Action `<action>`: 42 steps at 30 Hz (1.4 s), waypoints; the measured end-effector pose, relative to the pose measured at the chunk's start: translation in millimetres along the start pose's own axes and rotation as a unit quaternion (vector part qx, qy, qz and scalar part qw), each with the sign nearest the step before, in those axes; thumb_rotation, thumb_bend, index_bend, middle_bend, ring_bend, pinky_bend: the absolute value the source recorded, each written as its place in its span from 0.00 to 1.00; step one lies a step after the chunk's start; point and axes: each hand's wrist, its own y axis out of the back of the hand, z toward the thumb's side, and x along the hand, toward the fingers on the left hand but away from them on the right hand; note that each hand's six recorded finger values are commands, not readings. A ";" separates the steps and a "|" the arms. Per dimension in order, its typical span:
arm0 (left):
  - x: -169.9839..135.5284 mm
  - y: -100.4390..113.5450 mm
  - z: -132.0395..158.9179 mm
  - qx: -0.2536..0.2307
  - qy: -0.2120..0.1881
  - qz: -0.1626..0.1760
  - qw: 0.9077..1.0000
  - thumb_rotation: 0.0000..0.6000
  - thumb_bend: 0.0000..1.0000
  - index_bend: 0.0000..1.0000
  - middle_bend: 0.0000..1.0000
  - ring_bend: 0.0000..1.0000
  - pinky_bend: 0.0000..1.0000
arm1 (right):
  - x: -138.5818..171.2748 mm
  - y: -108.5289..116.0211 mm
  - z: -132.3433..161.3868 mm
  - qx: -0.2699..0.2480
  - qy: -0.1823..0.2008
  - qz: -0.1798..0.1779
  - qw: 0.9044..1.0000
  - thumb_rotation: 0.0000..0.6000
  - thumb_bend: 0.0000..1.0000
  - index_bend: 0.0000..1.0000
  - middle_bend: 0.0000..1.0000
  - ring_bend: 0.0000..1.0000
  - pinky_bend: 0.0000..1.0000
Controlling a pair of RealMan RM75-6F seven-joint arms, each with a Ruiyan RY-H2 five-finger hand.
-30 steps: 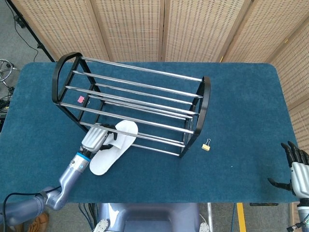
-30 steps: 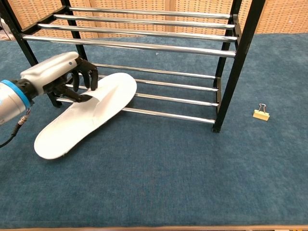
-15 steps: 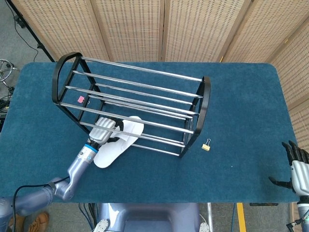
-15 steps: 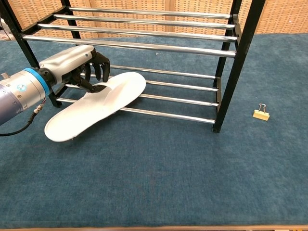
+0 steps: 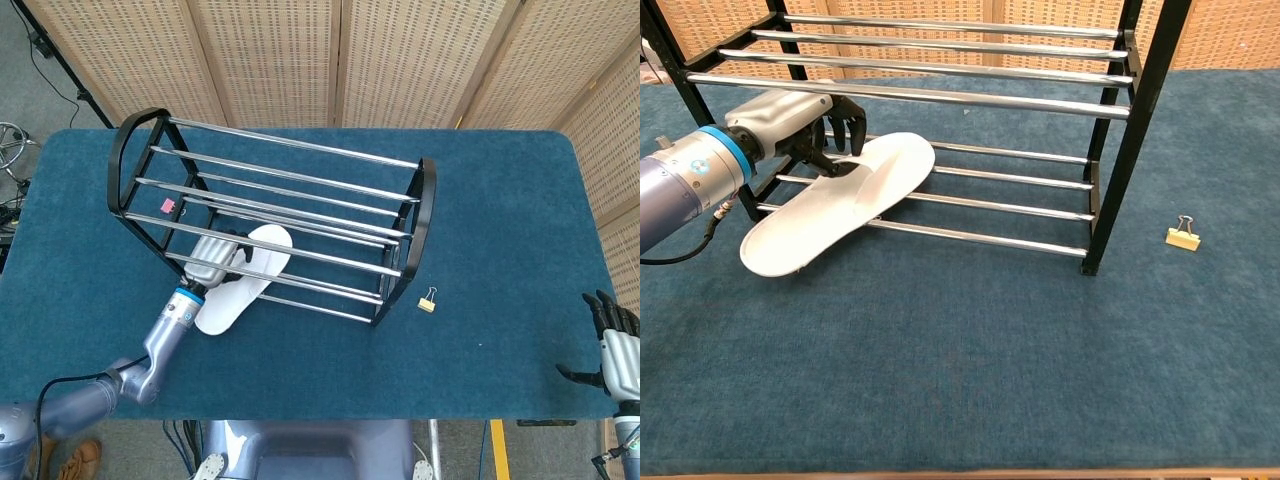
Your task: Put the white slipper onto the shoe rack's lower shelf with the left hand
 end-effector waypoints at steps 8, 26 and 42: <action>11.1 0.4 -4.0 0.009 0.015 0.001 1.000 1.00 0.47 0.65 0.53 0.47 0.58 | -0.8 -1.4 0.3 -0.001 0.000 0.004 1.000 1.00 0.00 0.00 0.00 0.00 0.00; 25.3 0.0 -13.3 -0.001 0.045 0.013 0.999 1.00 0.47 0.65 0.53 0.47 0.58 | -4.7 -4.0 -0.2 -0.006 0.000 0.012 1.000 1.00 0.00 0.00 0.00 0.00 0.00; 50.8 0.0 -7.6 0.031 0.065 0.016 0.997 1.00 0.47 0.65 0.53 0.47 0.58 | -5.8 -3.6 -2.4 -0.013 -0.002 0.015 1.000 1.00 0.00 0.00 0.00 0.00 0.00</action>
